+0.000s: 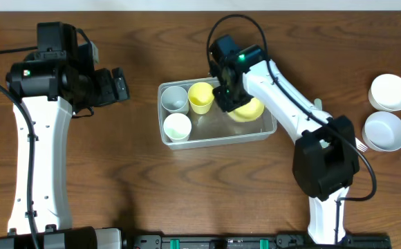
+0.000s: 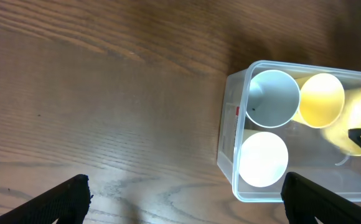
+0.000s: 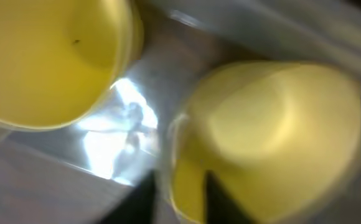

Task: Pack container
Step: 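Carry the yellow bowl into the container's right side and release, then move the right gripper to the white bowl and grasp it, then place the white bowl onto the yellow bowl in the container, then grasp the second white bowl with the right gripper, then stack the second white bowl onto the bowls in the container, then lower the right gripper onto the light-green spoon and grasp it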

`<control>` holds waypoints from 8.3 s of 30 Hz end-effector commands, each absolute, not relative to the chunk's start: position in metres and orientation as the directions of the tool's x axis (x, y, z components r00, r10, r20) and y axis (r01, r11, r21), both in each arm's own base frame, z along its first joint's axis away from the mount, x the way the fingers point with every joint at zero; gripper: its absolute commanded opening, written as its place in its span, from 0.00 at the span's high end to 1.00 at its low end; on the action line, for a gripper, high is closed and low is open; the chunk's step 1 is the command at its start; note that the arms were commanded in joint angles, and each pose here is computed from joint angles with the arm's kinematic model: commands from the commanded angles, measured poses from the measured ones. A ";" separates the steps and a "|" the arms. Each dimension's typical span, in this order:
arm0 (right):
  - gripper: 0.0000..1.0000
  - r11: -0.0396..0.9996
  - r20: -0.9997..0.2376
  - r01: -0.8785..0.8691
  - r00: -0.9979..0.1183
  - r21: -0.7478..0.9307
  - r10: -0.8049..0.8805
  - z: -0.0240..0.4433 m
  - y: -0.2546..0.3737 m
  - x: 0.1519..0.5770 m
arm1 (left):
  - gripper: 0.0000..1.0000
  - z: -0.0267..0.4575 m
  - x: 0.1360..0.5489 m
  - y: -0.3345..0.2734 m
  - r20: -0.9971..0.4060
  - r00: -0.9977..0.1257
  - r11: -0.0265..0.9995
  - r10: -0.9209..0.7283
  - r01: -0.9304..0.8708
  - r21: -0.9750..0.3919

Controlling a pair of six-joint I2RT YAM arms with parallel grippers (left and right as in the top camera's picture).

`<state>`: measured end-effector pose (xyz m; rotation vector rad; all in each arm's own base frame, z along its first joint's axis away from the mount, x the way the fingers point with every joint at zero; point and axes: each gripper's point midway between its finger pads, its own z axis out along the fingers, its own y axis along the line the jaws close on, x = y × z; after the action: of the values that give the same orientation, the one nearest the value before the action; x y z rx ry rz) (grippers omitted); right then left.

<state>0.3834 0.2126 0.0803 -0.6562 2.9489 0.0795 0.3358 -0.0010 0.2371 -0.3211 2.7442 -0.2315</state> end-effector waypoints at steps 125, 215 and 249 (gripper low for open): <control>0.13 0.943 -0.620 0.313 -0.764 -0.114 0.179 0.246 -0.104 0.431 | 0.02 0.236 0.331 -0.002 -0.330 -0.915 0.965 -0.233 -0.175 -0.196; 0.50 0.859 -0.247 -0.491 -0.859 0.146 -0.449 0.136 0.224 0.354 | 0.02 0.233 0.323 -0.003 -0.298 -0.925 0.964 -0.234 -0.182 -0.192; 0.22 0.984 -0.134 0.176 -0.976 -0.017 0.172 0.117 -0.022 0.342 | 0.02 0.233 0.321 -0.003 -0.290 -0.928 0.964 -0.235 -0.184 -0.191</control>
<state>0.3559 -0.0238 0.1566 0.2699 2.8858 -0.0644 0.3251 -0.0021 0.2330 -0.3307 2.7906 -0.2331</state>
